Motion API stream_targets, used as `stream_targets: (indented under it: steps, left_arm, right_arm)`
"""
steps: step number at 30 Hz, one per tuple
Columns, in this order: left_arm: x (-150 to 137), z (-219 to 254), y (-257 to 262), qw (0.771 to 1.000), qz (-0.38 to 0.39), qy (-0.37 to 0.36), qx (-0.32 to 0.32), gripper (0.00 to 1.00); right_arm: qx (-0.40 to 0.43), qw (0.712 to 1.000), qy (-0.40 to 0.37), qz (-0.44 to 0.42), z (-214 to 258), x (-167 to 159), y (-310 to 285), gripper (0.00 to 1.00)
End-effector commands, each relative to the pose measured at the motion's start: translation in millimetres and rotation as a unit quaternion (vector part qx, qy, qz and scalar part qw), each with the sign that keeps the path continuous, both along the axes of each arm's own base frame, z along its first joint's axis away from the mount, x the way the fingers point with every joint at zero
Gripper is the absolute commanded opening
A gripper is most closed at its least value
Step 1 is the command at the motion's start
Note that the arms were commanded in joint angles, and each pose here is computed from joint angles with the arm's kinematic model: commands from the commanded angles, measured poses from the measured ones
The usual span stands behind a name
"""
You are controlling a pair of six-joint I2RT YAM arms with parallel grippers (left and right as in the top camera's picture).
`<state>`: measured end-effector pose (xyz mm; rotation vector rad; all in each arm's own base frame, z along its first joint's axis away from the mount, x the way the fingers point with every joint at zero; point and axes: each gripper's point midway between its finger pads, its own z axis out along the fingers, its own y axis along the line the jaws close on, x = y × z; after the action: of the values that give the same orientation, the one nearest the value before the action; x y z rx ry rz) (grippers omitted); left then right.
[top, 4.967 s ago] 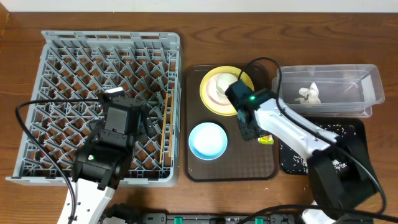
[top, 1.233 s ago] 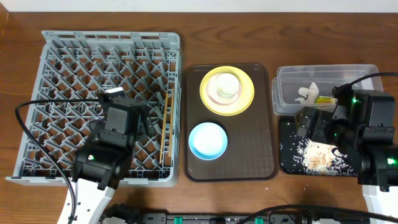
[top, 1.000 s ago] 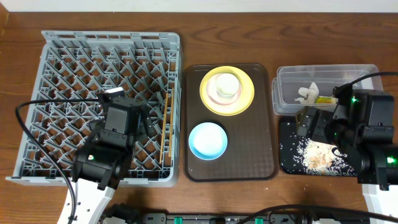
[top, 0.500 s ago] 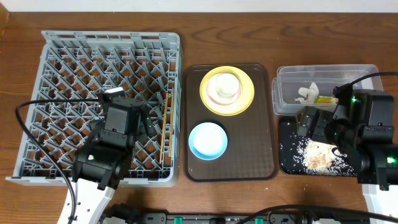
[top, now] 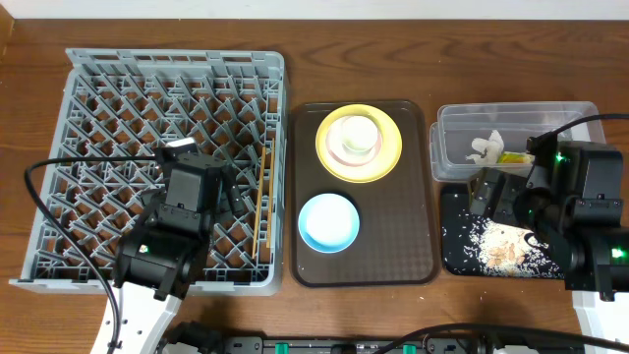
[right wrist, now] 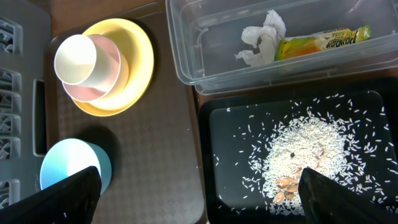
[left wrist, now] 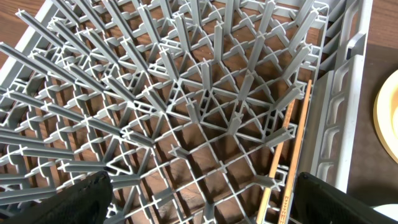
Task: Sort waste into correct bins and load items into the dishwasher
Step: 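Open the left gripper to release the chopstick and raise it, then move the left gripper over the light blue bowl on the brown tray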
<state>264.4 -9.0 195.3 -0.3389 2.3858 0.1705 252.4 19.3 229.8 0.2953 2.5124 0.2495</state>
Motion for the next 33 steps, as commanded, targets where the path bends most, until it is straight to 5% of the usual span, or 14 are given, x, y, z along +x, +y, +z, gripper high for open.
stream_targets:
  steps: [1,6,9,18,22,25,33]
  left_arm:
    - [2.0,7.2,2.9,1.000,0.010,-0.010,0.000,0.94]
    - [16.5,18.8,-3.4,0.999,0.006,-0.048,-0.017,0.94]
    - [20.4,18.1,-33.2,0.994,-0.049,-0.046,-0.083,0.94]
    - [7.8,31.4,-116.3,0.942,-0.213,-0.025,-0.259,0.92]
    - [-8.2,28.8,-140.8,0.918,-0.251,0.011,-0.306,0.53]
    - [-27.2,13.6,-157.2,0.909,-0.231,0.074,-0.339,0.40]
    - [-53.0,-33.7,-198.5,0.925,-0.253,0.147,-0.244,0.37]
  right_arm:
    - [-0.001,1.000,0.004,-0.006,-2.2,-0.9,-1.3,0.99]
    - [-0.001,1.000,0.004,-0.006,-2.2,-0.9,-1.3,0.99]
    - [-0.001,1.000,0.004,-0.006,-2.2,-0.9,-1.3,0.99]
    - [-0.001,1.000,0.004,-0.006,-2.2,-0.9,-1.3,0.99]
    - [-0.001,1.000,0.004,-0.006,-2.2,-0.9,-1.3,0.99]
    - [-0.001,1.000,0.004,-0.006,-2.2,-0.9,-1.3,0.99]
    - [-0.001,1.000,0.004,-0.006,-2.2,-0.9,-1.3,0.99]
